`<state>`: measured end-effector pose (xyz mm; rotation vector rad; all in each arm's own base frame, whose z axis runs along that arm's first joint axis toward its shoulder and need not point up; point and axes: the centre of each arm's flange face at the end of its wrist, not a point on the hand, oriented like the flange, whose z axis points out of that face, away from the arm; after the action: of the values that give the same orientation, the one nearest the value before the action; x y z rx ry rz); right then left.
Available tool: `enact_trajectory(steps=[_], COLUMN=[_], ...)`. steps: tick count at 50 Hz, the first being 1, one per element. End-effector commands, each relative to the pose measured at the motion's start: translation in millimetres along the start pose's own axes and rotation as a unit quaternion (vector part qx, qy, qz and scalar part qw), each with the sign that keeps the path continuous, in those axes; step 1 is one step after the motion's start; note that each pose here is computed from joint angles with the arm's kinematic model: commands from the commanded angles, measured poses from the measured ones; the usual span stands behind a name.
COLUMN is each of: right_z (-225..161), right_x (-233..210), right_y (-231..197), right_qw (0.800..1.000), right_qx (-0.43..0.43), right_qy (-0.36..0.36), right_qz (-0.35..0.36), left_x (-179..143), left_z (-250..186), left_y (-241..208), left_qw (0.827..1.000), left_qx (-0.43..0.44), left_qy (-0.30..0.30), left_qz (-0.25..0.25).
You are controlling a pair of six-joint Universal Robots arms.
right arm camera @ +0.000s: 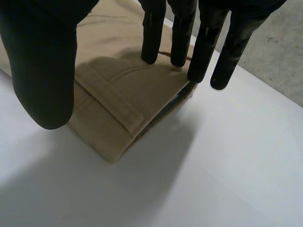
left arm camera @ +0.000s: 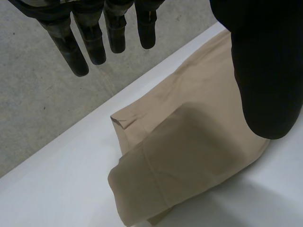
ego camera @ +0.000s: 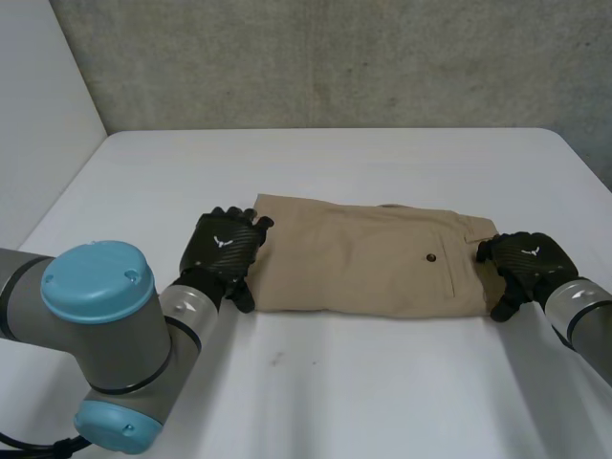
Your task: Fold the shorts.
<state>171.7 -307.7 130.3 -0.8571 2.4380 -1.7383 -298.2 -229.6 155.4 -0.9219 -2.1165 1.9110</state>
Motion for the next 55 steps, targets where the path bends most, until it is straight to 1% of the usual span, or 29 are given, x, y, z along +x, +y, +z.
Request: enact_trajectory(steps=[1,4,10,15,16,19,20,23,24,27,28,31,32,34,35,38,39,42,43,46,48,52,55], right_z=[13,14,11,1,-1,-4,-6,-6,-5,-3,-2,-3,-4,-8,-14,-21,-25,-32,-35,-34,-32,-38,-44], right_x=[6,12,42,72,83,96,100,101,95,74,59,33,14,-13,-45,-92,-125,-163,-183,-206,-209,-206,-192], right_y=[4,3,-5,-11,-11,-14,-17,-23,-33,-56,-73,-95,-107,-119,-128,-132,-128,-116,-106,-83,-79,-95,-119], right_qw=[1.0,1.0,0.998,0.996,0.995,0.992,0.99,0.986,0.985,0.984,0.983,0.979,0.975,0.97,0.961,0.948,0.938,0.924,0.916,0.906,0.907,0.912,0.926], right_qx=[0.011,0.016,0.014,-0.014,-0.028,-0.046,-0.057,-0.062,-0.052,-0.016,0.012,0.05,0.073,0.101,0.128,0.158,0.172,0.184,0.185,0.168,0.162,0.182,0.199], right_qy=[0.014,0.023,0.061,0.086,0.092,0.099,0.099,0.092,0.085,0.067,0.055,0.032,0.013,-0.018,-0.051,-0.103,-0.144,-0.193,-0.226,-0.27,-0.273,-0.267,-0.253], right_qz=[-0.006,-0.006,0.002,-0.015,-0.027,-0.056,-0.082,-0.122,-0.143,-0.165,-0.177,-0.195,-0.207,-0.223,-0.239,-0.255,-0.264,-0.274,-0.277,-0.279,-0.278,-0.254,-0.196], left_x=[1,0,-2,-8,-9,-11,-11,-12,-12,-12,-13,-12,-13,-13,-14,-14,-14,-16,-17,-17,-20,-31,-39], left_z=[1,1,0,-5,-6,-10,-11,-13,-13,-13,-14,-14,-14,-14,-15,-16,-16,-16,-16,-15,-13,-7,1], left_y=[0,0,-2,-9,-10,-11,-12,-14,-14,-13,-14,-15,-16,-18,-19,-22,-23,-27,-28,-30,-33,-39,-49], left_qw=[1.0,1.0,1.0,1.0,1.0,1.0,1.0,1.0,1.0,1.0,1.0,1.0,0.999,0.999,0.999,0.999,0.999,0.999,0.999,0.999,0.998,0.997,0.996], left_qx=[0.001,0.001,0.001,0.007,0.007,0.008,0.009,0.012,0.012,0.011,0.013,0.014,0.015,0.019,0.019,0.025,0.027,0.032,0.035,0.037,0.042,0.052,0.067], left_qy=[0.0,0.0,-0.003,-0.02,-0.022,-0.025,-0.025,-0.027,-0.027,-0.027,-0.028,-0.027,-0.028,-0.03,-0.03,-0.031,-0.031,-0.033,-0.035,-0.036,-0.04,-0.054,-0.066], left_qz=[0.002,0.002,0.002,0.001,0.0,-0.001,-0.001,-0.001,-0.001,-0.001,-0.001,-0.001,-0.001,-0.001,-0.001,-0.002,-0.002,-0.002,-0.002,-0.003,-0.003,-0.005,-0.007])
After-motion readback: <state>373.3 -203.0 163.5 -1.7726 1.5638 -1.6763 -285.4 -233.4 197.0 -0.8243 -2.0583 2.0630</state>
